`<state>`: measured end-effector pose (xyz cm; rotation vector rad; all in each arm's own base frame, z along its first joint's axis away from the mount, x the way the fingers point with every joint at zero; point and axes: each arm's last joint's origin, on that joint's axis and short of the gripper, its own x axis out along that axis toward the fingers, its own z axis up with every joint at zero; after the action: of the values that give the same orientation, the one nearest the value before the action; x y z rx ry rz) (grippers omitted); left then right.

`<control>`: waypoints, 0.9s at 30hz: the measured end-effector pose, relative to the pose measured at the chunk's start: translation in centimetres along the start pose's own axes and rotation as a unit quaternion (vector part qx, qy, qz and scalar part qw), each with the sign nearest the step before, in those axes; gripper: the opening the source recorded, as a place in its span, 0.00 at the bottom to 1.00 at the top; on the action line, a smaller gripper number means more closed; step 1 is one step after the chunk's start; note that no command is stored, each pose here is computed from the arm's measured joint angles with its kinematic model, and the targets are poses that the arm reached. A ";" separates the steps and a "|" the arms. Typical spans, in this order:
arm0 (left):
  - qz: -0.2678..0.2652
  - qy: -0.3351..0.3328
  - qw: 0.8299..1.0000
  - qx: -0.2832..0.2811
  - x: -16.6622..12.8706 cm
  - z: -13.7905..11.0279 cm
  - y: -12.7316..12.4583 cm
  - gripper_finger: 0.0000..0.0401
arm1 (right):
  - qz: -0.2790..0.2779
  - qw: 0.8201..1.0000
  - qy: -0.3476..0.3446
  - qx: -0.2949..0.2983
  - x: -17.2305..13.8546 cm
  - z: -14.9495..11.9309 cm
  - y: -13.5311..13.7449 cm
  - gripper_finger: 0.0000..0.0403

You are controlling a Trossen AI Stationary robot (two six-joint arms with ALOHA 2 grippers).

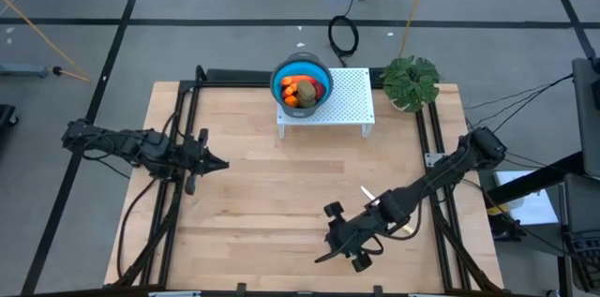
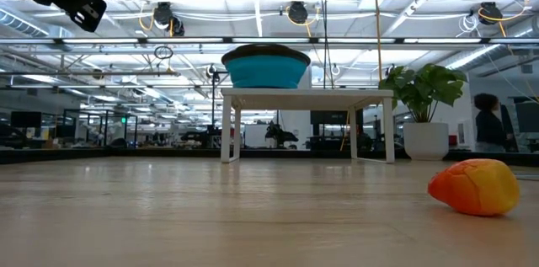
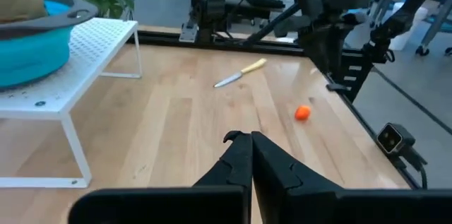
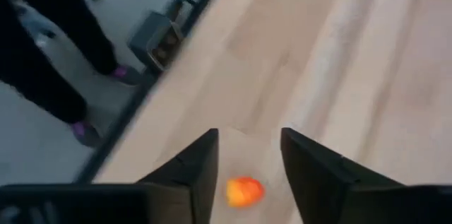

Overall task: Pick & Place Fruit
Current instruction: Put the peach into the blue strainer bowl on the shelf

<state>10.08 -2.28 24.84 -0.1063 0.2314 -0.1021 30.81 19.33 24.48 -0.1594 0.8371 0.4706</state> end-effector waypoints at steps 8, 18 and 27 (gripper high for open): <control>-0.009 -0.015 1.000 -0.004 1.0 -1.6 0.1 0.03 | 0.020 0.999 0.030 -0.007 2.7 -0.8 -0.1 0.47; -0.029 -0.037 0.998 -0.033 2.4 -4.5 0.2 0.04 | 0.018 0.996 0.083 -0.023 4.3 -2.2 -0.2 0.52; -0.029 -0.035 0.998 -0.035 2.9 -6.1 0.4 0.05 | 0.013 0.995 0.099 -0.020 4.5 -2.9 -0.5 0.54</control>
<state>11.47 -2.77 18.26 -0.1856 0.1612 -0.1469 31.69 19.50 19.17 -0.2359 1.0261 0.5029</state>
